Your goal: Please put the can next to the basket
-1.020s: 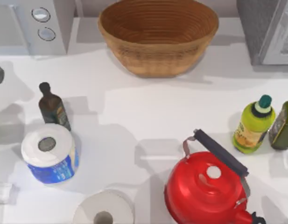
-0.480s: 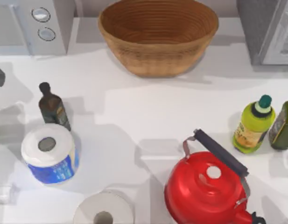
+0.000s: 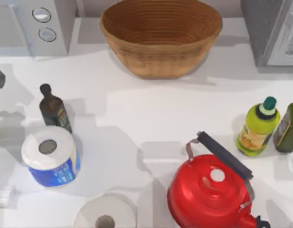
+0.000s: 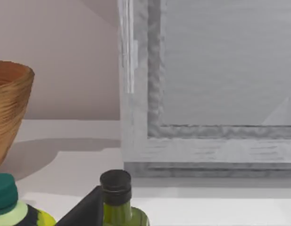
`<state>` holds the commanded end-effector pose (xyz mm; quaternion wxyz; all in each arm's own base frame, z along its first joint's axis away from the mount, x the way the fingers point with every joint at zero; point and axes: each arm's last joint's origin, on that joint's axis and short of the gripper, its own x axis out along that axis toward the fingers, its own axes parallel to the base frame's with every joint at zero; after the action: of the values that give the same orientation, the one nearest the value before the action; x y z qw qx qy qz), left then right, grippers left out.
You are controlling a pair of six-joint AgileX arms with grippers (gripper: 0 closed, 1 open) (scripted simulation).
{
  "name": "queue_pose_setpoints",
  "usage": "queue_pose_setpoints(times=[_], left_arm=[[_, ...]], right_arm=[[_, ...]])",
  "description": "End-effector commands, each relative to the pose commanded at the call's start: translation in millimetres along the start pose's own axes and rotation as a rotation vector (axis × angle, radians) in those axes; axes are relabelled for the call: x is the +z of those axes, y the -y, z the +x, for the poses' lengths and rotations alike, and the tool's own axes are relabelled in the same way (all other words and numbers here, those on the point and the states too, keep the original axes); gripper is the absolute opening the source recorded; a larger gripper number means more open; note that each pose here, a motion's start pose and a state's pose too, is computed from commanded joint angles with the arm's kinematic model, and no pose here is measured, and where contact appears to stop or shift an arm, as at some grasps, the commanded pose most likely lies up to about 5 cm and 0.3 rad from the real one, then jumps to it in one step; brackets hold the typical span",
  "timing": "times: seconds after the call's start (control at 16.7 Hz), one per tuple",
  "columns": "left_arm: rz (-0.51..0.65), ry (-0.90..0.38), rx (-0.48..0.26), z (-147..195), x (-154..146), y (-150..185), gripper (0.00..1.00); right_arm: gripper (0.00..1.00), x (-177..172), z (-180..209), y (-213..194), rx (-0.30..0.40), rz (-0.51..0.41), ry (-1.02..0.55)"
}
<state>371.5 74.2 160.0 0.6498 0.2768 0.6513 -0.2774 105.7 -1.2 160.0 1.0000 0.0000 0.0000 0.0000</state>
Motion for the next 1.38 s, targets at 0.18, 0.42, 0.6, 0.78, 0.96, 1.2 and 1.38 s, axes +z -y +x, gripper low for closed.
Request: queue_pose_setpoints(times=[0.18, 0.42, 0.6, 0.78, 0.96, 1.2, 1.38], left_arm=[[0.000, 0.000, 0.000, 0.0, 0.0, 0.0, 0.00], [0.000, 0.000, 0.000, 0.0, 0.0, 0.0, 0.00], [0.003, 0.002, 0.002, -0.9, 0.7, 0.7, 0.00], [-0.012, 0.012, 0.036, -5.3, 10.0, -1.3, 0.00], [-0.073, 0.056, 0.136, -20.8, 43.0, -1.9, 0.00], [-0.236, 0.164, 0.232, -43.1, 107.9, 19.3, 0.00], [-0.393, 0.222, 0.206, -47.7, 157.8, 59.8, 0.00]], right_arm=[[1.00, 0.0, 0.0, 0.0, 0.000, 0.000, 0.000], [1.00, 0.0, 0.0, 0.0, 0.000, 0.000, 0.000], [1.00, 0.0, 0.0, 0.0, 0.000, 0.000, 0.000], [1.00, 0.0, 0.0, 0.0, 0.000, 0.000, 0.000], [1.00, 0.0, 0.0, 0.0, 0.000, 0.000, 0.000], [1.00, 0.0, 0.0, 0.0, 0.000, 0.000, 0.000], [1.00, 0.0, 0.0, 0.0, 0.000, 0.000, 0.000]])
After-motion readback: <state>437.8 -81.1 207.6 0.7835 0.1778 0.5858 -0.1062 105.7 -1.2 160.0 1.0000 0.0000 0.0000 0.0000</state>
